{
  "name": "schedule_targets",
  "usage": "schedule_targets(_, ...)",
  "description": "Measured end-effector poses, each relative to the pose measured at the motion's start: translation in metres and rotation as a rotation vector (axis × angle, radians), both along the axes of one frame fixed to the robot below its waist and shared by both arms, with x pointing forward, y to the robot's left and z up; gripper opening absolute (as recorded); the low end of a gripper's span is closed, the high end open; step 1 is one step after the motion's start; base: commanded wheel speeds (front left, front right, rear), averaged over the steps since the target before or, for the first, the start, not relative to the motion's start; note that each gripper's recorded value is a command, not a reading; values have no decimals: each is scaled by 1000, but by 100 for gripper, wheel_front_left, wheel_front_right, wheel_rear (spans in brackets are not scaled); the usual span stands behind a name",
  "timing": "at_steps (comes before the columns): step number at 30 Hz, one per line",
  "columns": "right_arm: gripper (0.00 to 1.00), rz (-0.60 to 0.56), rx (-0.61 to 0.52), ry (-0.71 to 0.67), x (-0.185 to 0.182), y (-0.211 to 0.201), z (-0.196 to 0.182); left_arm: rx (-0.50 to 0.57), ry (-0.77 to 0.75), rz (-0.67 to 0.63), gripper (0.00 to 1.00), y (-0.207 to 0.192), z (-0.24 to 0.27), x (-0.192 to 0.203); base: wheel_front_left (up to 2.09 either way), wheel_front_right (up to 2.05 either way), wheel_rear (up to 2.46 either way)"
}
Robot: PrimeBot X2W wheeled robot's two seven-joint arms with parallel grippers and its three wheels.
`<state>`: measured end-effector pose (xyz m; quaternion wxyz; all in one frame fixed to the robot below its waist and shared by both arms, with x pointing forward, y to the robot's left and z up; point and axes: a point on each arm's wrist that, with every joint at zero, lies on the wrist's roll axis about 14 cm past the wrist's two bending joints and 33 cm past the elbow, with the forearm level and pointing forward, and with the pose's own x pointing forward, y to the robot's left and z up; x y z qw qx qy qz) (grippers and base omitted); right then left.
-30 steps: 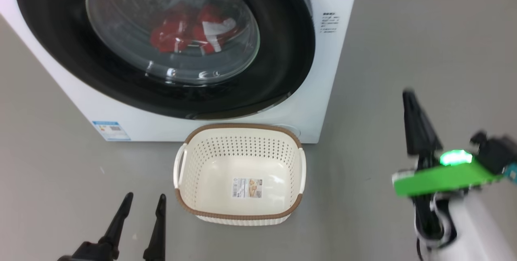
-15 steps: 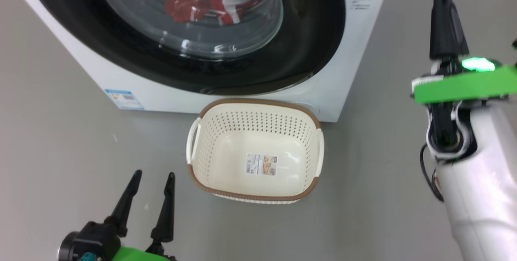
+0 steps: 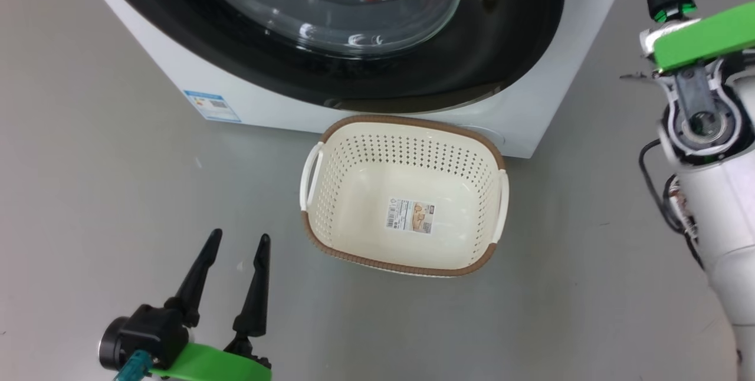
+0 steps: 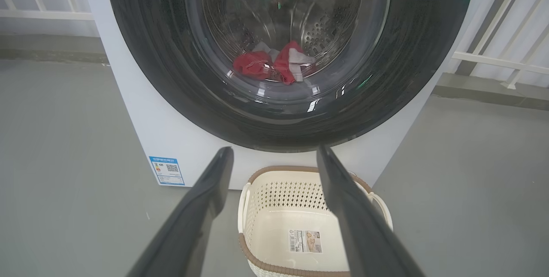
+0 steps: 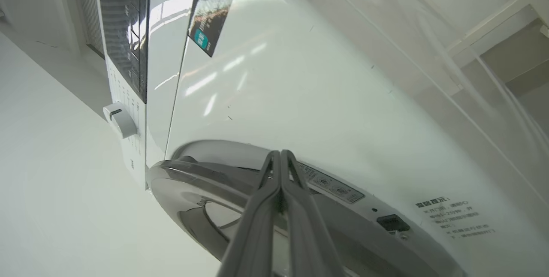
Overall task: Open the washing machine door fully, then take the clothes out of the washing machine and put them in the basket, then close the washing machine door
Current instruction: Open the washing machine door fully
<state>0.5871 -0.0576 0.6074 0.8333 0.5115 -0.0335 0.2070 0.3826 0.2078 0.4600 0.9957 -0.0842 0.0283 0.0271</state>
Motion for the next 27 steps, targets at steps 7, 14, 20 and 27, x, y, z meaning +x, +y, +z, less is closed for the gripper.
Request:
schedule_targets(7, 0, 147, 12, 121, 9, 13, -20, -4, 18, 15, 100, 4, -5, -4, 0, 0, 0)
schedule_targets(14, 0, 306, 39, 249, 11, 30, -40, -10, 32, 21, 100, 5, -9, -6, 0, 0, 0)
schedule_targets(20, 0, 372, 55, 286, 21, 35, -39, -16, 42, 15, 100, 3, -13, -2, 0, 0, 0)
schedule_targets(27, 0, 469, 48, 359, 30, 47, -50, -20, 53, 9, 100, 2, -18, 3, 0, 0, 0)
